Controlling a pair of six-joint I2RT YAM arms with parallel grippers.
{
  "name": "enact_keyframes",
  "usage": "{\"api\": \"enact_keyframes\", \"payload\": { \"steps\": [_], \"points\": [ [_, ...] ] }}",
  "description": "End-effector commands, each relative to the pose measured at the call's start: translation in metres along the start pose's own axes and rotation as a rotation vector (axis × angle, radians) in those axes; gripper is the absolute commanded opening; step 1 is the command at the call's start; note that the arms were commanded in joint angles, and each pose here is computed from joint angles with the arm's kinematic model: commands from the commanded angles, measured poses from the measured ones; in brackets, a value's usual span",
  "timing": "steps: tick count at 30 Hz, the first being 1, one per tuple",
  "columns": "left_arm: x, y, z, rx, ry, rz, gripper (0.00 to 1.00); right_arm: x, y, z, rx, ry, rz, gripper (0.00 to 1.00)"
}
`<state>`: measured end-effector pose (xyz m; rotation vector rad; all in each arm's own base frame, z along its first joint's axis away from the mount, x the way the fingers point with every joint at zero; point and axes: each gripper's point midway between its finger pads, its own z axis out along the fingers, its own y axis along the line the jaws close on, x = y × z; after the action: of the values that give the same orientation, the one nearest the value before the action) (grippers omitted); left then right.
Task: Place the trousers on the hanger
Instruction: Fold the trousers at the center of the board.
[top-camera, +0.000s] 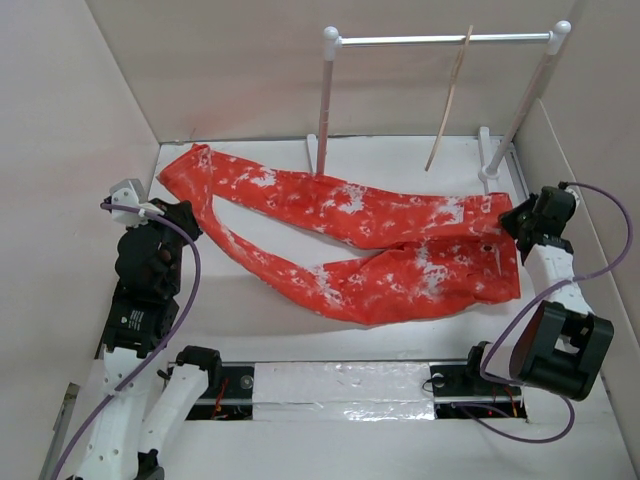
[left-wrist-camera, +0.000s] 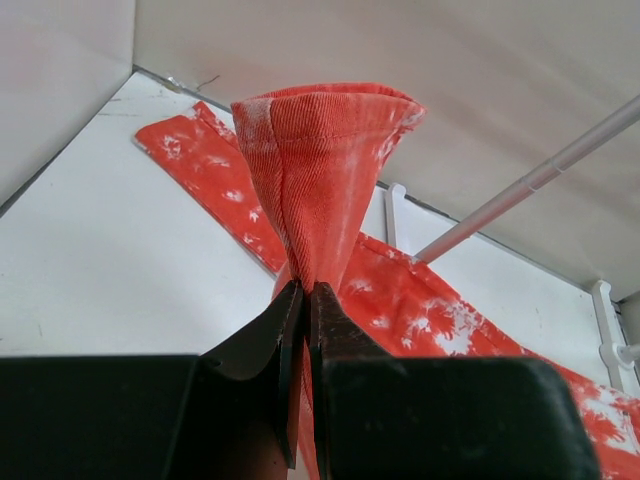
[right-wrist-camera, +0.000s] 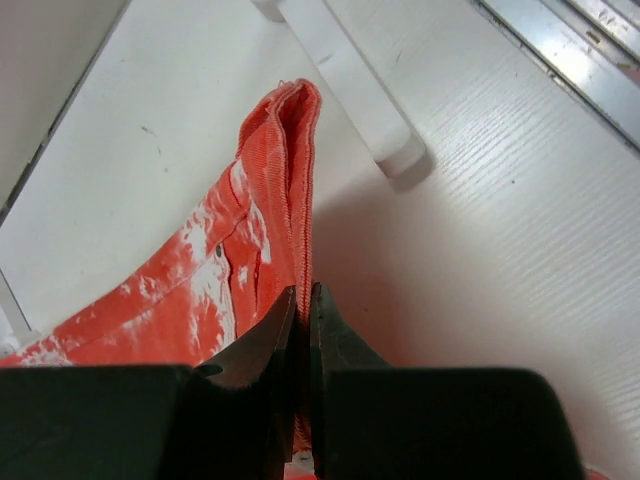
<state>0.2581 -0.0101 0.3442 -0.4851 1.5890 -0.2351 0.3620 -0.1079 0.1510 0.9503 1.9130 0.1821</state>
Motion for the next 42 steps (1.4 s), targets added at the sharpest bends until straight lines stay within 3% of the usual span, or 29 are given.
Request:
{"api": "enact_keyframes", "payload": {
  "steps": [1,2,4,6,7,9,10,12,13,14,16,18,23,27,33,35,39,42],
  "points": [
    [-0.031,-0.011,-0.005,0.029,-0.089,-0.022,0.00,-0.046,0.017,0.012,-0.011,-0.119,-0.009,0.00],
    [-0.029,-0.011,-0.004,0.029,-0.082,-0.020,0.00,-0.058,0.018,0.018,0.018,-0.139,-0.009,0.01],
    [-0.028,-0.011,-0.003,0.026,-0.079,-0.018,0.00,-0.044,0.001,0.042,0.093,-0.044,-0.002,0.20],
    [-0.026,-0.010,-0.002,0.021,-0.073,-0.017,0.00,-0.051,0.000,0.053,0.122,-0.040,-0.003,0.53],
    [-0.026,-0.009,-0.002,0.020,-0.074,-0.018,0.00,-0.044,-0.006,0.056,0.148,-0.009,-0.003,0.79],
    [-0.027,-0.010,-0.002,0.018,-0.074,-0.020,0.00,-0.045,-0.010,0.050,0.187,-0.027,-0.012,0.93],
    [-0.027,-0.011,-0.002,0.021,-0.073,-0.022,0.00,-0.050,-0.006,0.034,0.186,-0.060,-0.010,0.95],
    [-0.029,-0.013,-0.002,0.032,-0.074,-0.025,0.00,-0.049,-0.018,0.015,0.230,-0.113,0.026,0.95],
    [-0.029,-0.016,-0.003,0.049,-0.069,-0.027,0.00,-0.023,-0.037,0.008,0.269,-0.086,0.040,0.93],
    [-0.027,-0.018,-0.002,0.056,-0.063,-0.026,0.00,-0.028,-0.038,-0.015,0.267,-0.152,0.081,0.89],
    [-0.025,-0.023,-0.002,0.085,-0.049,-0.025,0.00,0.012,-0.074,-0.028,0.335,-0.136,0.106,0.75],
    [-0.022,-0.029,-0.003,0.110,-0.037,-0.022,0.00,0.020,-0.093,-0.045,0.351,-0.191,0.183,0.63],
    [-0.021,-0.031,-0.004,0.112,-0.041,-0.021,0.00,0.072,-0.126,-0.059,0.456,-0.039,0.288,0.41],
    [-0.020,-0.029,-0.003,0.099,-0.040,-0.018,0.00,0.085,-0.132,-0.065,0.500,0.030,0.345,0.41],
    [-0.024,-0.025,-0.006,0.087,-0.060,-0.022,0.00,0.088,-0.133,-0.074,0.531,0.062,0.355,0.64],
    [-0.025,-0.026,-0.007,0.090,-0.062,-0.022,0.00,0.093,-0.136,-0.068,0.533,0.080,0.342,0.65],
    [-0.027,-0.023,-0.008,0.081,-0.073,-0.022,0.00,0.100,-0.142,-0.052,0.541,0.165,0.322,0.61],
    [-0.027,-0.023,-0.009,0.080,-0.077,-0.021,0.00,0.100,-0.144,-0.048,0.568,0.205,0.297,0.42]
  ]
}}
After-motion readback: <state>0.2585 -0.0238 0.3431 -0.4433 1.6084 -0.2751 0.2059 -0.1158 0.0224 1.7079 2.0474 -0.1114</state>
